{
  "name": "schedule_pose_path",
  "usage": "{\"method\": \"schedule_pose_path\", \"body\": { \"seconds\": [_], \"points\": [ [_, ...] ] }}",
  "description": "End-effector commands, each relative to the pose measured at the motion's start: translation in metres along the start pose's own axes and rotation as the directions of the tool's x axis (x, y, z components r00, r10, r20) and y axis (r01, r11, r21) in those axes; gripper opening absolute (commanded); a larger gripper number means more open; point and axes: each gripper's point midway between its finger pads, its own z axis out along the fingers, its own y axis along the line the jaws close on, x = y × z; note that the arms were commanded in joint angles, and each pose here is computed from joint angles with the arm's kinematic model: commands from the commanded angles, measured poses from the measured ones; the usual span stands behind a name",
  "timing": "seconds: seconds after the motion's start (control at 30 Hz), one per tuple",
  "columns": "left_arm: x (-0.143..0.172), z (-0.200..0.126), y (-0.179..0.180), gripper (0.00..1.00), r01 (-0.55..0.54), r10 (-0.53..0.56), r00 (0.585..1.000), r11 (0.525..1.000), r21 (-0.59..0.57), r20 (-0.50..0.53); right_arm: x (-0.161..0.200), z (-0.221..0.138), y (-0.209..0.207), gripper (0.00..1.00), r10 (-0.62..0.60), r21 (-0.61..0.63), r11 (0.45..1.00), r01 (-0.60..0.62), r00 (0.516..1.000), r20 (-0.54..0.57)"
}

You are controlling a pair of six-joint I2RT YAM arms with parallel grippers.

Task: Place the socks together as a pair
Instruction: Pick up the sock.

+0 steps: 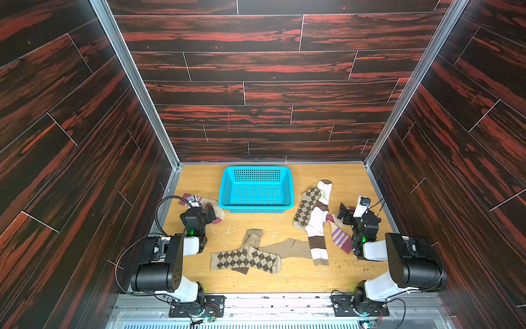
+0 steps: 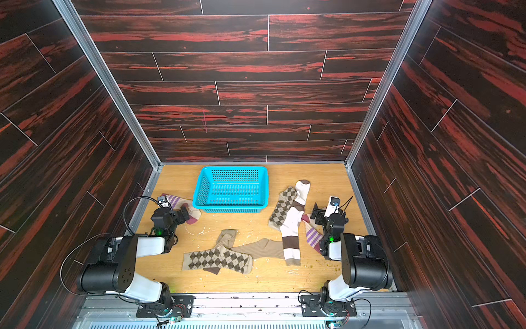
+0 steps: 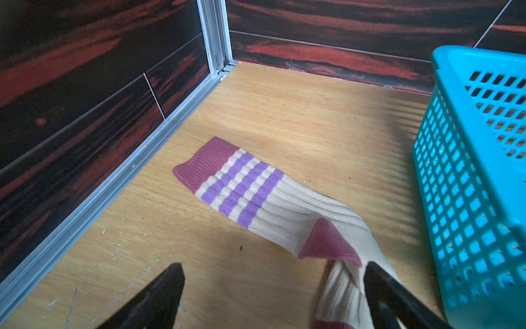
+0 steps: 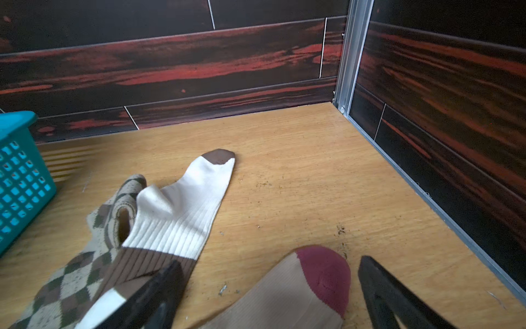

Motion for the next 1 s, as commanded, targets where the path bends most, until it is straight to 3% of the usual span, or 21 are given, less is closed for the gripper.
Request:
{"method": "schedule_pose_path", "body": {
  "seconds": [0.0, 0.3, 0.37, 0.47, 0.57, 0.67, 0.73, 0.87, 0.97],
  "points": [
    [-0.014, 0.002, -0.001, 1.0, -0.006, 0.007, 0.999, 1.0, -0.009, 0.041, -0.01, 0.004, -0.001, 0.99, 0.007, 0.0, 1.0, -0.007, 1.0, 0.03],
    [-0.015, 0.002, -0.001, 1.0, -0.003, 0.004, 0.999, 1.0, -0.006, 0.045, -0.01, 0.003, -0.001, 0.98, 0.009, -0.003, 1.0, -0.009, 0.999, 0.034],
    [-0.032, -0.001, 0.002, 1.0, 0.012, -0.009, 0.995, 0.999, -0.03, 0.097, -0.018, 0.003, -0.001, 0.98, 0.01, 0.006, 1.0, -0.01, 1.0, 0.03],
    [-0.049, -0.02, -0.002, 1.0, -0.006, 0.006, 0.999, 1.0, 0.0, 0.048, -0.035, -0.005, -0.002, 0.98, 0.046, 0.035, 0.998, -0.045, 0.998, -0.036],
    [-0.08, -0.054, 0.007, 1.0, 0.098, -0.096, 0.991, 0.995, -0.024, 0.096, -0.043, -0.019, 0.009, 0.98, 0.111, -0.005, 0.994, -0.113, 0.983, -0.145],
    [-0.099, -0.088, 0.008, 1.0, 0.222, -0.222, 0.971, 0.975, 0.01, 0.09, -0.05, -0.034, 0.021, 0.98, 0.189, -0.023, 0.979, -0.203, 0.94, -0.284],
    [-0.101, -0.11, 0.004, 1.0, 0.296, -0.297, 0.954, 0.955, 0.029, 0.032, -0.054, -0.046, 0.037, 0.94, 0.227, -0.065, 0.96, -0.272, 0.893, -0.39],
    [-0.077, -0.152, 0.006, 1.0, 0.341, -0.345, 0.923, 0.938, -0.054, -0.169, -0.064, -0.078, 0.077, 0.9, 0.27, -0.174, 0.885, -0.431, 0.782, -0.562],
    [-0.041, -0.183, 0.014, 1.0, 0.358, -0.397, 0.842, 0.918, -0.172, -0.366, -0.067, -0.117, 0.129, 0.9, 0.17, -0.307, 0.803, -0.511, 0.689, -0.704]
  ]
}}
